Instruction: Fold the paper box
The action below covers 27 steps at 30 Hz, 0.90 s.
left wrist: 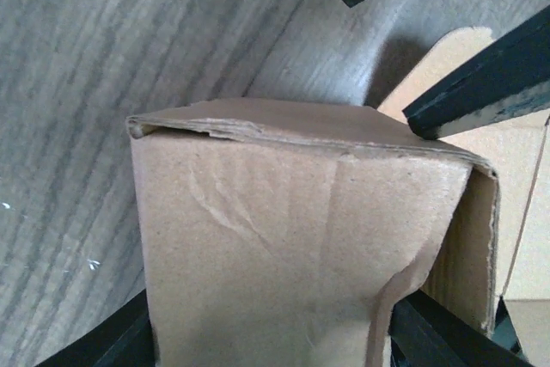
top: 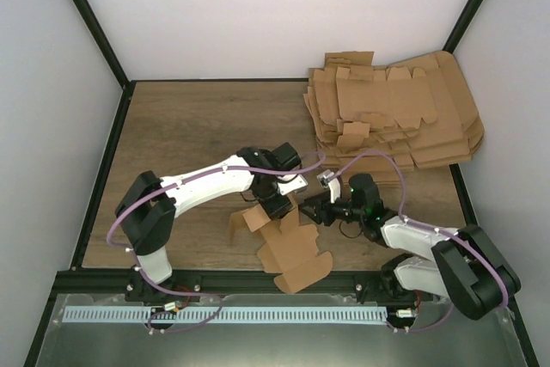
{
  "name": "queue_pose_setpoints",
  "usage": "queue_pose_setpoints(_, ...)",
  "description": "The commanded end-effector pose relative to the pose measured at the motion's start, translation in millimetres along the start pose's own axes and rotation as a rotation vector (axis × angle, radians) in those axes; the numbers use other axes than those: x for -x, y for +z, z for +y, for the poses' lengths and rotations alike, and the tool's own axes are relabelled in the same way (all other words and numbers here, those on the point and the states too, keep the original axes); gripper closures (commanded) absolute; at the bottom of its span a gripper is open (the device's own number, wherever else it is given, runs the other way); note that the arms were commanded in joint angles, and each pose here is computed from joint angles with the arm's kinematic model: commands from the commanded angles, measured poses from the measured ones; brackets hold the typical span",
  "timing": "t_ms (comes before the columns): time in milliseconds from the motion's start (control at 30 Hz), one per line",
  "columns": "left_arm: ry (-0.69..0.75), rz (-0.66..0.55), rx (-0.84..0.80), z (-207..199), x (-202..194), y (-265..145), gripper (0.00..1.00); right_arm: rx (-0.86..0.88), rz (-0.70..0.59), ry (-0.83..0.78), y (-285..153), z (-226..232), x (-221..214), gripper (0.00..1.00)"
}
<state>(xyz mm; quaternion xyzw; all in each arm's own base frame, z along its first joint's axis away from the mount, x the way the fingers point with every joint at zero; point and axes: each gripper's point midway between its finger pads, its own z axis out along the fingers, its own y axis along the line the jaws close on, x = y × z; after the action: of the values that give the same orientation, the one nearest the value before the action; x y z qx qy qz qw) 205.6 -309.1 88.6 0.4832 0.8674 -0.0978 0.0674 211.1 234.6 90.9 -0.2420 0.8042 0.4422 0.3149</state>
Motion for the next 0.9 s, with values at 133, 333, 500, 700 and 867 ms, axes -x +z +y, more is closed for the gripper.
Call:
queue_pose_setpoints(133, 0.023, -0.087, -0.043, -2.5, 24.2, -12.6, 0.44, 0.171, -0.141, -0.191, -8.8, 46.9, 13.2, 0.56)
queue_pose_setpoints(333, 0.029, -0.085, -0.05, -0.5, 22.9, -13.9, 0.44, 0.208, -0.134, -0.234, -7.1, 59.0, 7.7, 0.56)
queue_pose_setpoints(500, 0.048, -0.088, -0.081, -5.7, 23.8, -16.0, 0.44, 0.18, -0.093, -0.238, 4.6, 57.2, 2.1, 0.56)
queue_pose_setpoints(700, 0.04, -0.075, -0.121, -12.3, 24.7, -18.5, 0.44, 0.014, -0.077, -0.281, 21.9, 44.7, 1.6, 0.51)
queue_pose_setpoints(867, 0.009, -0.075, -0.167, -17.6, 29.0, -23.7, 0.44, -0.073, -0.094, -0.257, 30.7, 31.6, 1.0, 0.54)
